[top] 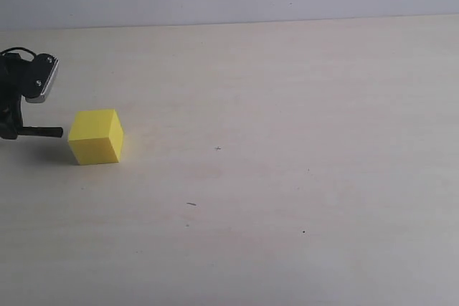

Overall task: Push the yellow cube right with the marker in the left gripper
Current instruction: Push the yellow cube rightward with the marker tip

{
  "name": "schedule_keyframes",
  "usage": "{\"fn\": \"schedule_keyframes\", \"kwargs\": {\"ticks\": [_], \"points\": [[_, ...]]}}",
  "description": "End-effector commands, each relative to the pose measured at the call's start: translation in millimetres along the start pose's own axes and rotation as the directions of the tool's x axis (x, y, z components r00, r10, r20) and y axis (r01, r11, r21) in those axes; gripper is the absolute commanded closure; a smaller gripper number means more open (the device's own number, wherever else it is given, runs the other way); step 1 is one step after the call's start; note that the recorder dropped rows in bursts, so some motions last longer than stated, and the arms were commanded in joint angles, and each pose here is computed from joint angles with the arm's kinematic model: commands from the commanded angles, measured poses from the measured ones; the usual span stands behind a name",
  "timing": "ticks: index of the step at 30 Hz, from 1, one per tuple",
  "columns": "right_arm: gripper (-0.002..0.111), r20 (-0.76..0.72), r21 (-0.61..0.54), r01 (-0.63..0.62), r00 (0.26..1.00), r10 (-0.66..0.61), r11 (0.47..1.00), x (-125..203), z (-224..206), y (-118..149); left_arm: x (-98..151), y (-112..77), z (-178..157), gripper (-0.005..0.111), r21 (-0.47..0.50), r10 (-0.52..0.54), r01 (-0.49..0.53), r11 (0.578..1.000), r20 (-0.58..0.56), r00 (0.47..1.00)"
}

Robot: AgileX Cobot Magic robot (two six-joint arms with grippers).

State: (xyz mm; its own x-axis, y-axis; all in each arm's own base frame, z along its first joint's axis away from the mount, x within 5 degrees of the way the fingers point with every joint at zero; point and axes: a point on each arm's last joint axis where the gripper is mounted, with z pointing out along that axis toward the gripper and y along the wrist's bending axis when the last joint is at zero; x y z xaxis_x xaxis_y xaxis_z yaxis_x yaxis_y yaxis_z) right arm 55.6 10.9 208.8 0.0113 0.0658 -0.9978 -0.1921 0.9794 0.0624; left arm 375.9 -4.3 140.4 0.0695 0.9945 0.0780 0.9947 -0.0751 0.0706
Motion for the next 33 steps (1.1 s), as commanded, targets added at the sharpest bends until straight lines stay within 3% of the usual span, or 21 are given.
{"fn": "schedule_keyframes", "kwargs": {"ticks": [1,19,27,33], "points": [[0.108,0.006,0.005,0.004,1.000,-0.004,1.000,1,0,0,-2,-3.2,10,0.107,0.050,-0.008,0.007,0.999,0.010,1.000],[0.108,0.003,0.005,0.006,1.000,-0.006,1.000,1,0,0,-13,-3.6,10,0.107,0.060,-0.031,0.024,0.998,0.110,0.993],[0.108,0.003,0.005,0.006,1.000,-0.006,1.000,1,0,0,-51,-5.5,7,0.107,0.067,0.050,-0.058,0.996,0.115,0.992],[0.108,0.003,0.005,0.006,1.000,-0.006,1.000,1,0,0,-36,-6.0,6,0.107,0.081,-0.010,0.003,0.997,0.090,0.996]]}}
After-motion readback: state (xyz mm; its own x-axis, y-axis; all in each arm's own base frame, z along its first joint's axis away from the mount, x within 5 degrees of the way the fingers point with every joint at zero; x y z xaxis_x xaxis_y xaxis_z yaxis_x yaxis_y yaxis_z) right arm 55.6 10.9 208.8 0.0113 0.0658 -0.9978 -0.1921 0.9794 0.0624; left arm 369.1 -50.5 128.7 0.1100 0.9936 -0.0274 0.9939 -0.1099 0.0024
